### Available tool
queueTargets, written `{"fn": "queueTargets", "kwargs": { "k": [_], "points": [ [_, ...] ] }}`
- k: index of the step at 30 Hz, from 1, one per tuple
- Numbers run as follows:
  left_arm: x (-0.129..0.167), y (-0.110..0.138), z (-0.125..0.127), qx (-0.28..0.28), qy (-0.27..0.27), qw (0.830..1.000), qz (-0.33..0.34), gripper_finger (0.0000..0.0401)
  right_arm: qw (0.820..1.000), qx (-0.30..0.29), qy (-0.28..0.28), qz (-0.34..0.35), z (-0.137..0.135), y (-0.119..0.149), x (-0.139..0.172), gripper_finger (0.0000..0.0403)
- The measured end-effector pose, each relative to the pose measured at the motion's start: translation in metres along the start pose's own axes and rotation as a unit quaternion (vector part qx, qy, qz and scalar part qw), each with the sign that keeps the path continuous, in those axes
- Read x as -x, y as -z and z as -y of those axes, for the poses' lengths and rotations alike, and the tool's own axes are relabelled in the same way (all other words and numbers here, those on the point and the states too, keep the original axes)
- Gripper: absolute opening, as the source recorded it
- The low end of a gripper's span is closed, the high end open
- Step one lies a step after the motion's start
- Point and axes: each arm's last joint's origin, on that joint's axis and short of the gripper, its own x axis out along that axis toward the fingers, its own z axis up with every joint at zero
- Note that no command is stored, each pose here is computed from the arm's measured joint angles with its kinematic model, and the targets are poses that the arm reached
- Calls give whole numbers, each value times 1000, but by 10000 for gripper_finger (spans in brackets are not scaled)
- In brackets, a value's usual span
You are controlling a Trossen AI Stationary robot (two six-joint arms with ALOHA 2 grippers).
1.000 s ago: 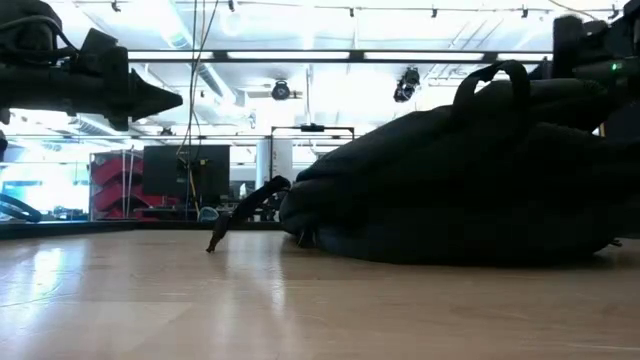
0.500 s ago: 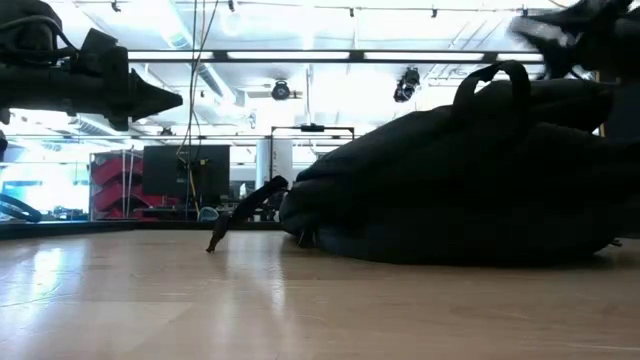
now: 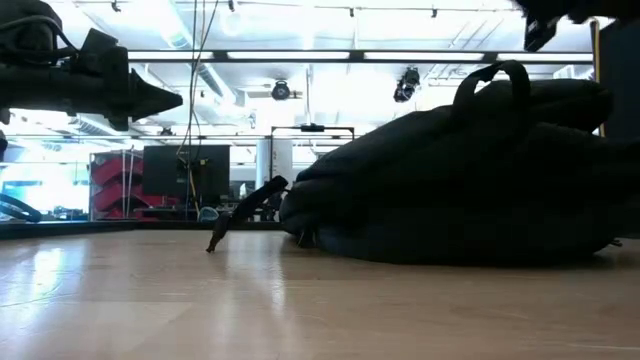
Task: Unpack backpack
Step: Open the black backpack
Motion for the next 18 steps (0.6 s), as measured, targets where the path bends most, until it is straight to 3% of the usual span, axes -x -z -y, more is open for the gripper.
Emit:
{"fn": "queueTargets", "kwargs": {
  "k": [2, 6, 15, 18],
  "points": [
    [0, 0, 0, 0, 0, 1000, 0, 0, 997, 36, 58, -40, -12, -3, -15, 23],
    [0, 0, 0, 0, 0, 1000, 0, 0, 983, 109, 108, -103, -45, -11, -44, 23],
    [0, 0, 0, 0, 0, 1000, 0, 0, 940, 251, 87, -213, -95, 25, -81, 25],
    [0, 0, 0, 0, 0, 1000, 0, 0, 918, 314, 53, -237, -108, 37, -81, 25]
  ]
}}
